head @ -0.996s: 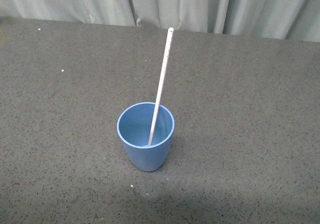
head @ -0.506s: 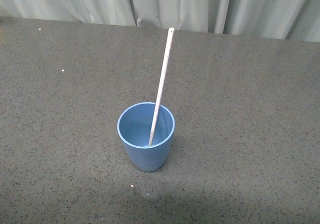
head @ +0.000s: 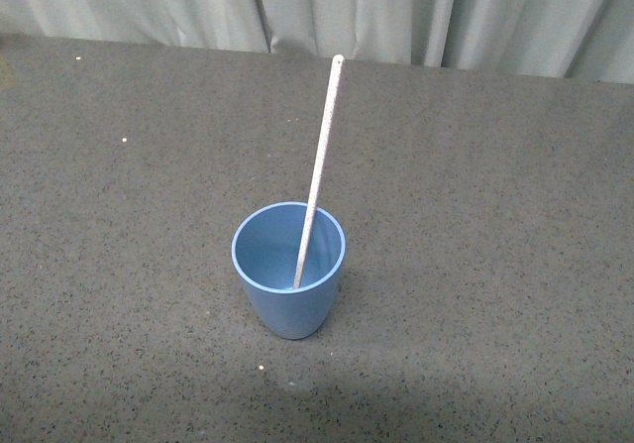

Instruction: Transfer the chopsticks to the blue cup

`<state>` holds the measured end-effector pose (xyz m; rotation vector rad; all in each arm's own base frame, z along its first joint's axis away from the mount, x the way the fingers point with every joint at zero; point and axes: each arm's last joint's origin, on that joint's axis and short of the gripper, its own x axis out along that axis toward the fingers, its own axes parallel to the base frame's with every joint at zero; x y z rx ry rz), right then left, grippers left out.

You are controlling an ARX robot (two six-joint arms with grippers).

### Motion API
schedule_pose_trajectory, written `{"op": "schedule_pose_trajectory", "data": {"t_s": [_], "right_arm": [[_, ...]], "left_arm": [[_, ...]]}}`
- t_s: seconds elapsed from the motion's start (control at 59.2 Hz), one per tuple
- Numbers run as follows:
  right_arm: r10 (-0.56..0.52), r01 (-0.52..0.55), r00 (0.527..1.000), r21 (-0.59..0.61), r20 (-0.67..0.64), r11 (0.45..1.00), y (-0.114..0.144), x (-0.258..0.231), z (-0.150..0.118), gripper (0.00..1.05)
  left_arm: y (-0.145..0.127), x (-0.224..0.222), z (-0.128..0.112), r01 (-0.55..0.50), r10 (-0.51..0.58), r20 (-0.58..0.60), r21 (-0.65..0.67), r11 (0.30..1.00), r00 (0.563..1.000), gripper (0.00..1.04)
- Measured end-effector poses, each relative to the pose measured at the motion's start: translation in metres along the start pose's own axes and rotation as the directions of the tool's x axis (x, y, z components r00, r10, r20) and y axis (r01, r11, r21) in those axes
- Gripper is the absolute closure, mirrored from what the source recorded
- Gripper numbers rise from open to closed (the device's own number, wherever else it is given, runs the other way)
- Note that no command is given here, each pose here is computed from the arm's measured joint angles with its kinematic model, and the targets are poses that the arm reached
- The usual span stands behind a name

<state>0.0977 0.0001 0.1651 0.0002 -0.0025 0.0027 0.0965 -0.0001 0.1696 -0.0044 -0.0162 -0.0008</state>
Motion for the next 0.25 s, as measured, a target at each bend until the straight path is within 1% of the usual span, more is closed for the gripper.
{"op": "schedule_pose_trajectory", "data": {"t_s": [0.068, 0.101, 0.118, 0.135, 0.152, 0.203, 0.253], "right_arm": [[0.0, 0.0, 1.0, 0.0, 0.0, 1.0, 0.0, 0.0, 0.0, 0.24], [0.0, 0.0, 1.0, 0.0, 0.0, 1.0, 0.0, 0.0, 0.0, 0.17], [0.0, 0.0, 1.0, 0.0, 0.0, 1.0, 0.0, 0.0, 0.0, 0.15], [0.0, 0.0, 1.0, 0.0, 0.0, 1.0, 0.0, 0.0, 0.0, 0.1], [0.0, 0.0, 1.0, 0.001, 0.0, 1.0, 0.0, 0.0, 0.0, 0.08], [0.0, 0.0, 1.0, 0.0, 0.0, 1.0, 0.0, 0.0, 0.0, 0.1], [0.0, 0.0, 1.0, 0.0, 0.0, 1.0, 0.0, 0.0, 0.0, 0.1]], "left_arm": [[0.0, 0.0, 0.0, 0.0, 0.0, 0.0, 0.0, 1.0, 1.0, 0.07], [0.0, 0.0, 0.0, 0.0, 0.0, 0.0, 0.0, 1.0, 1.0, 0.07], [0.0, 0.0, 0.0, 0.0, 0.0, 0.0, 0.0, 1.0, 1.0, 0.07], [0.0, 0.0, 0.0, 0.0, 0.0, 0.0, 0.0, 1.0, 1.0, 0.07], [0.0, 0.0, 0.0, 0.0, 0.0, 0.0, 0.0, 1.0, 1.0, 0.07], [0.0, 0.0, 0.0, 0.0, 0.0, 0.0, 0.0, 1.0, 1.0, 0.07], [0.0, 0.0, 0.0, 0.0, 0.0, 0.0, 0.0, 1.0, 1.0, 0.07]]}}
